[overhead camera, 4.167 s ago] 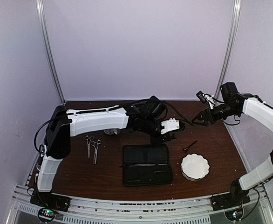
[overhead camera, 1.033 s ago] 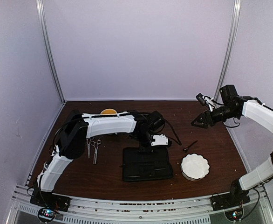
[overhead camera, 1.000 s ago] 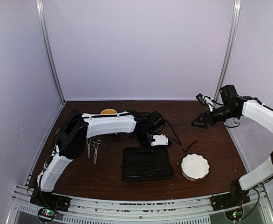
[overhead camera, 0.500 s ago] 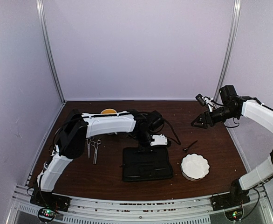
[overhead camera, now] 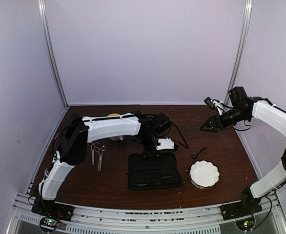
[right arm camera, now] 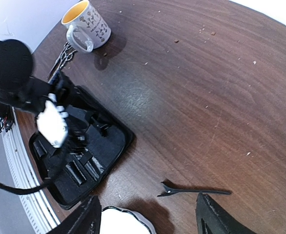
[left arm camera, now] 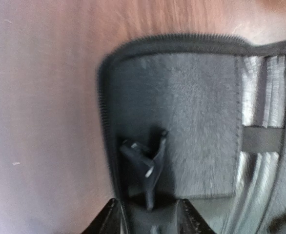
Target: Sort the hair-cutting tools
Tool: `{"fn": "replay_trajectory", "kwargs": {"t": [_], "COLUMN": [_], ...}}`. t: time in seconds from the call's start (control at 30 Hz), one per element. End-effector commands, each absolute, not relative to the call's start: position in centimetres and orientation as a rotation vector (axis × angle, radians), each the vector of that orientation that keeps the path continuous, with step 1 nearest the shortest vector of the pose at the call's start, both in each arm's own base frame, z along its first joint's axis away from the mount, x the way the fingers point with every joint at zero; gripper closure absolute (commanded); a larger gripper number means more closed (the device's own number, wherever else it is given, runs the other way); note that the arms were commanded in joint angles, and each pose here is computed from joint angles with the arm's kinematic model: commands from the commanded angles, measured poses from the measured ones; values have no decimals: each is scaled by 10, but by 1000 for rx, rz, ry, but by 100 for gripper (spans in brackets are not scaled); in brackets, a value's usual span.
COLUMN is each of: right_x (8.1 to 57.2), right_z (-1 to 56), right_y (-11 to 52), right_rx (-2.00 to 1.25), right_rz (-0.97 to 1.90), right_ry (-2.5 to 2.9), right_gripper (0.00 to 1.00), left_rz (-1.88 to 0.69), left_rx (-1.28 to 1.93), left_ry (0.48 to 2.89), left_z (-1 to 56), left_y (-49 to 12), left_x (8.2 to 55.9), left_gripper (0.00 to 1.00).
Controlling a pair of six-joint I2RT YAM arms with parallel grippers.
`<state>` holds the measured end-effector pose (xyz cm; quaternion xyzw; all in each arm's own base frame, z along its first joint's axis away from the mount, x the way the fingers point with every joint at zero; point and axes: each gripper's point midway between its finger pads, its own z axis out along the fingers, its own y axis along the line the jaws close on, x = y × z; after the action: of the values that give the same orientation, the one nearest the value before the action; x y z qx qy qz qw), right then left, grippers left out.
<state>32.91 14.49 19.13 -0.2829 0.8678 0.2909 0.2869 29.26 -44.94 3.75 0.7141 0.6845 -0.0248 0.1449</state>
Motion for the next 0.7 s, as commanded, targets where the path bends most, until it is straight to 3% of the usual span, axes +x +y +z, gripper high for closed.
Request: {"fn": "replay_trajectory", "kwargs": {"t": [0.0, 0.2, 0.37, 0.47, 0.63, 0.67], "right_x": [339, 342, 335, 339, 371, 376], "right_z": [200, 204, 211, 216, 210, 206], "right_y": [134, 120, 113, 109, 102, 101], "right_rx": [-788, -934, -1272, -1486, -1749, -1803], "right_rz": [669, 546, 470, 380, 135, 84], "right_ry": [2348, 2447, 2471, 2409, 2176, 2139], "right_gripper": [33, 36, 46, 46, 46, 47], "left_rz": [-144, -232, -403, -482, -602, -629], "left_rx": [1919, 1766, 1561, 1413, 1196, 1150], "left_ry": [1837, 1812, 1785, 1781, 1769, 1788], "left_z": [132, 188, 243, 263, 302, 306], "left_y": [-457, -458, -461, -457, -448, -446], "left_x": [300, 297, 286, 283, 280, 281], "left_gripper": [56, 56, 56, 53, 35, 11]}}
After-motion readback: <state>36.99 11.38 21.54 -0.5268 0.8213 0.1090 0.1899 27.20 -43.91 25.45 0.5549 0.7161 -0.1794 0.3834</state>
